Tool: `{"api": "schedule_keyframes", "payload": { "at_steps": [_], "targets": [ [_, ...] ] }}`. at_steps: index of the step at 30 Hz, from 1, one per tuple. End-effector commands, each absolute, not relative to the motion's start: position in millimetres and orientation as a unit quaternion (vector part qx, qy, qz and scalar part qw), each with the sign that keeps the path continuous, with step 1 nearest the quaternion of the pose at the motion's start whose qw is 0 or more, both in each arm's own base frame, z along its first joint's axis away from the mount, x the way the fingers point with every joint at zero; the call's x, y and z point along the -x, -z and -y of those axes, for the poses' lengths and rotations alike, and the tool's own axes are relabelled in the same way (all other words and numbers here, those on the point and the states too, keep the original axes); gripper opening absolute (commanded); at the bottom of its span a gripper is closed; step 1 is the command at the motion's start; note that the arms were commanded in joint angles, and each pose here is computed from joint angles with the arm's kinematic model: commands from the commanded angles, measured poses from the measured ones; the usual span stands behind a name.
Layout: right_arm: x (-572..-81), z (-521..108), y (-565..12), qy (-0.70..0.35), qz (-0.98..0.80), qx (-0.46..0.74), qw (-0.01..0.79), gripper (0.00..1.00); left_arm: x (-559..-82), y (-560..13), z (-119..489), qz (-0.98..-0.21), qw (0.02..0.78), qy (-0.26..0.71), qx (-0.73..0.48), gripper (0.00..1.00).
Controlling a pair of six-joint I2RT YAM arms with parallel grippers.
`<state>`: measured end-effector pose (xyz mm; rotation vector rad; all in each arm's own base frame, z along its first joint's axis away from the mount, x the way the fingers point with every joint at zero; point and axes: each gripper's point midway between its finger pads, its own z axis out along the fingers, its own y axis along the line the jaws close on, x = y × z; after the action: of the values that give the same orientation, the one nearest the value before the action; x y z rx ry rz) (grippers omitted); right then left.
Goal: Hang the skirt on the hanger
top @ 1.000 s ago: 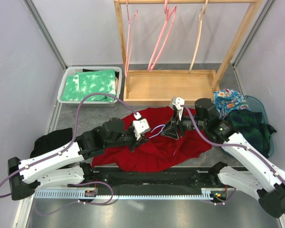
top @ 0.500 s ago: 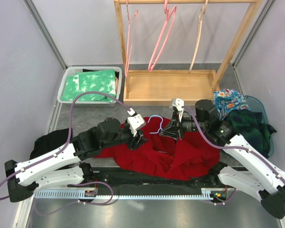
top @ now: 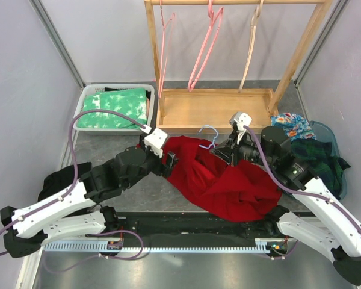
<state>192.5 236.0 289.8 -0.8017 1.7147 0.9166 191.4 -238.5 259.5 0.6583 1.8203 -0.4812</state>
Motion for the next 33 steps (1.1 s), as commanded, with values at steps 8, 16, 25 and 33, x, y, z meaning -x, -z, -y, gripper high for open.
{"api": "schedule_keyframes", "payload": {
  "at_steps": [8,16,25,33],
  "targets": [
    [-230,-215,-375,-0.334,-0.71,0.215,0.582,0.0,-213,-303,181,-0.782,0.592,0.105,-0.164,0.83],
    [-225,-222,-425,-0.35,-0.687,0.238,0.591,0.0,-214,-342,208,-0.759,0.601,0.141,-0.206,0.83],
    [-230,-246,-389,-0.359,-0.716,0.295,0.521,0.0,-199,-397,246,-0.688,0.63,0.231,-0.276,0.82],
    [-213,-251,-449,-0.386,-0.662,0.339,0.545,0.0,-182,-428,257,-0.621,0.654,0.261,-0.344,0.83]
  ]
}}
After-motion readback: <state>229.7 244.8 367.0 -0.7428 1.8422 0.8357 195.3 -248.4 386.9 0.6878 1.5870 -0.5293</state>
